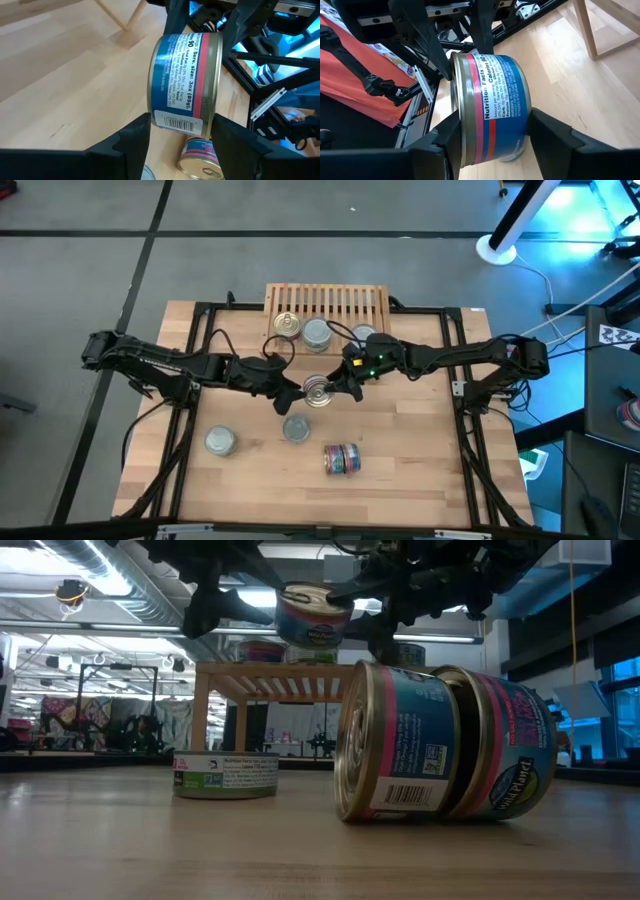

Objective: Stack canned seafood by type on shelf
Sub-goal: Stack the blue-pink tuna can on top of the other blue-pink tuna can on the shelf

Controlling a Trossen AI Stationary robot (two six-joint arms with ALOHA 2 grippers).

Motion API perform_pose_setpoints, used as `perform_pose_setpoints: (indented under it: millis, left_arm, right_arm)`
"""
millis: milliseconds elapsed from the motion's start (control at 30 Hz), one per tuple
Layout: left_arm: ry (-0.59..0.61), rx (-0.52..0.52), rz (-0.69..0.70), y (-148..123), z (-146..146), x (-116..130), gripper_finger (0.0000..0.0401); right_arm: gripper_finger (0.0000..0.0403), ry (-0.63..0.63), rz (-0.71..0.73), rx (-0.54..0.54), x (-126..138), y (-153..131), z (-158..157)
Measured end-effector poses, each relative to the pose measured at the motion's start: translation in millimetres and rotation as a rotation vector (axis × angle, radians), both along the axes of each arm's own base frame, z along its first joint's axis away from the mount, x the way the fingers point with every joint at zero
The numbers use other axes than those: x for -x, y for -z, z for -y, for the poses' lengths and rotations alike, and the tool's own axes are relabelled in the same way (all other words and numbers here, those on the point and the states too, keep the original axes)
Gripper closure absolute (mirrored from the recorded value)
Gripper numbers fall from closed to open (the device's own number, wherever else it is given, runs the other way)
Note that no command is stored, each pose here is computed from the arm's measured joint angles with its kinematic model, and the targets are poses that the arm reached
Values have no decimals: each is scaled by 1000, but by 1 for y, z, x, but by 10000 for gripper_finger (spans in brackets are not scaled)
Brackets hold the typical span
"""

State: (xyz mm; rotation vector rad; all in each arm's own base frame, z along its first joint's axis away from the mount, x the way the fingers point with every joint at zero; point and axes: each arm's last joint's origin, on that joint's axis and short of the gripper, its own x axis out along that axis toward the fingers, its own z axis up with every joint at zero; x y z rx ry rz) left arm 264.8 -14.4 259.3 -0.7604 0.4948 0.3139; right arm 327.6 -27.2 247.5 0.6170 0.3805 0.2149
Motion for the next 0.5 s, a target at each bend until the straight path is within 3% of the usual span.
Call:
perform_pose_setpoints:
  millis: [267,500]
  left_arm:
    - [31,-48,17,-1,0,-1,205]
    - [126,-102,29,-3,2,-2,205]
  right_arm:
    - [217,-11,7,22,0,0,0]
    - [217,-39,16,35,0,-1,-1]
